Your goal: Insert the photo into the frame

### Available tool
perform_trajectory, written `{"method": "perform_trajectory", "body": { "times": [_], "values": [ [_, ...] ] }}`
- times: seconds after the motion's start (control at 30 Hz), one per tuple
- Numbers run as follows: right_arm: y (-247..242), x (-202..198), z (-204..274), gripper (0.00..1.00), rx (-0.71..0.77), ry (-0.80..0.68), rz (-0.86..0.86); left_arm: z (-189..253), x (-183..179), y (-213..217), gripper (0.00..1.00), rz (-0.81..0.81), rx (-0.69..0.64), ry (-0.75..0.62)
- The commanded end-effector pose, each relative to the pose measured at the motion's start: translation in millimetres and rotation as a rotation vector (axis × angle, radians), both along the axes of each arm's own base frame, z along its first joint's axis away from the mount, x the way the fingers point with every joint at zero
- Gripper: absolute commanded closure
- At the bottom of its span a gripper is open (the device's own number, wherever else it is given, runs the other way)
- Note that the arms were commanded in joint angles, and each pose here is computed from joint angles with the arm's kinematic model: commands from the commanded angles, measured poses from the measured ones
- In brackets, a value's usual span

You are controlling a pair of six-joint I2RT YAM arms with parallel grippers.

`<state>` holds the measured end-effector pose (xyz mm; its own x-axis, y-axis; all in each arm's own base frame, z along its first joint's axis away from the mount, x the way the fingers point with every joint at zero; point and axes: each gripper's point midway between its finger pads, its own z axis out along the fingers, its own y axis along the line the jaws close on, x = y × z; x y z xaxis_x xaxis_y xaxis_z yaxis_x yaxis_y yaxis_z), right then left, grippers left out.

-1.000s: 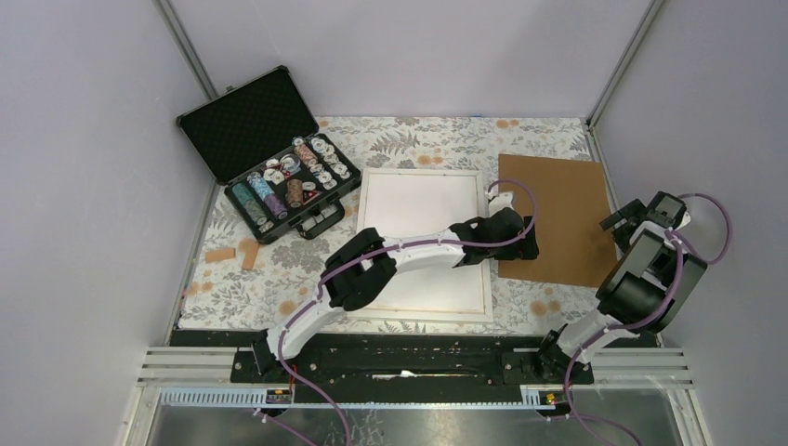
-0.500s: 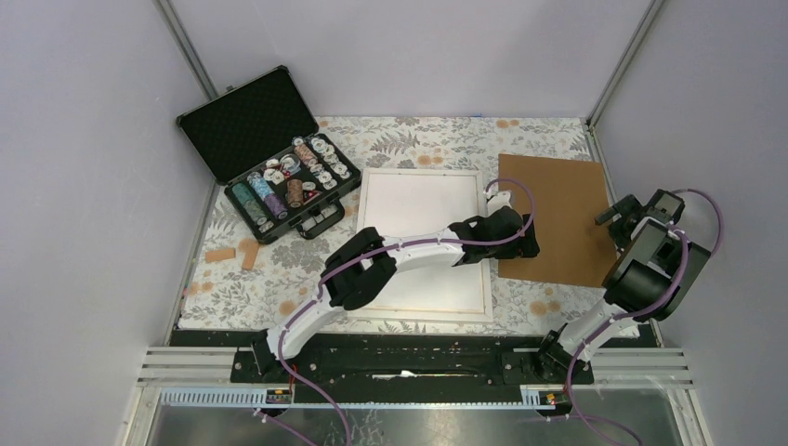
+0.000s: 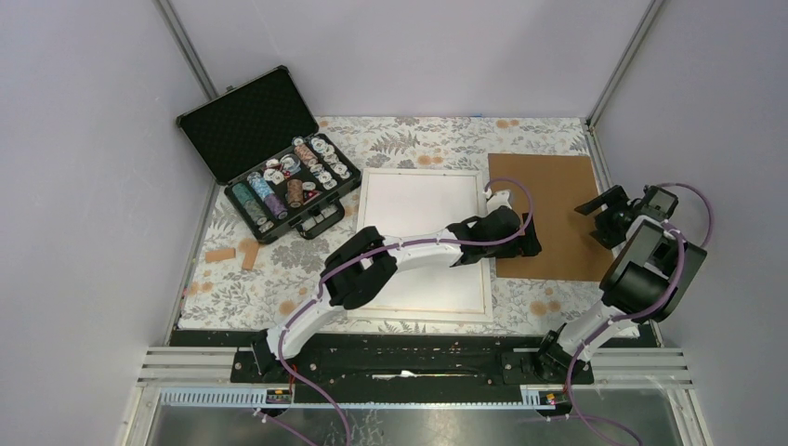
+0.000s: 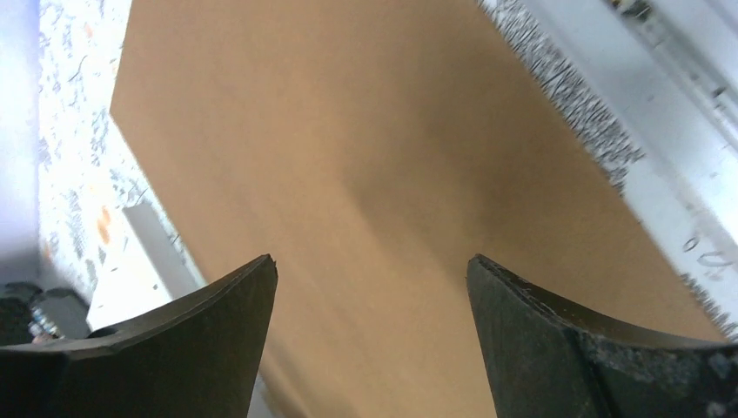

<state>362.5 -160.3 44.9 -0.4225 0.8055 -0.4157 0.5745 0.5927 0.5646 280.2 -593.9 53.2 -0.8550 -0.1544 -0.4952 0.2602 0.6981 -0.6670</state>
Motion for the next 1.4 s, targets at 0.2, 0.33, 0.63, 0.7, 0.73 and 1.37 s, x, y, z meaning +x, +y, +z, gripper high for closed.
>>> {"method": "perform_trajectory", "body": {
  "times": [0.2, 0.33, 0.63, 0.7, 0.73, 1.37],
  "values": [
    [-25.2, -16.4, 24.6, 0.03, -0.165, 0.073, -0.072, -50.0, -11.7, 46.4, 0.01, -0.100, 0.291, -0.081],
    [-16.3, -14.1, 21.7, 0.01, -0.166, 0.073, -0.053, -39.7, -9.2, 53.2, 0.01, -0.059, 0.379, -0.151],
    [-13.2, -9.6, 26.3, 0.00, -0.196, 0.069, -0.046, -54.6, -19.1, 72.9, 0.01, 0.122, 0.588, -0.128],
    [-16.0, -10.6, 26.2, 0.00, -0.211, 0.080, -0.049, -61.0, -18.3, 77.2, 0.01, 0.166, 0.609, -0.088],
    [-17.5, -10.8, 26.3, 0.00, -0.217, 0.086, -0.051, -61.5, -17.7, 75.5, 0.01, 0.176, 0.600, -0.073],
    [-29.8, -9.6, 28.4, 0.00, -0.253, 0.124, -0.065, -123.8, -11.9, 93.0, 0.01, 0.333, 0.615, 0.181]
  ]
}}
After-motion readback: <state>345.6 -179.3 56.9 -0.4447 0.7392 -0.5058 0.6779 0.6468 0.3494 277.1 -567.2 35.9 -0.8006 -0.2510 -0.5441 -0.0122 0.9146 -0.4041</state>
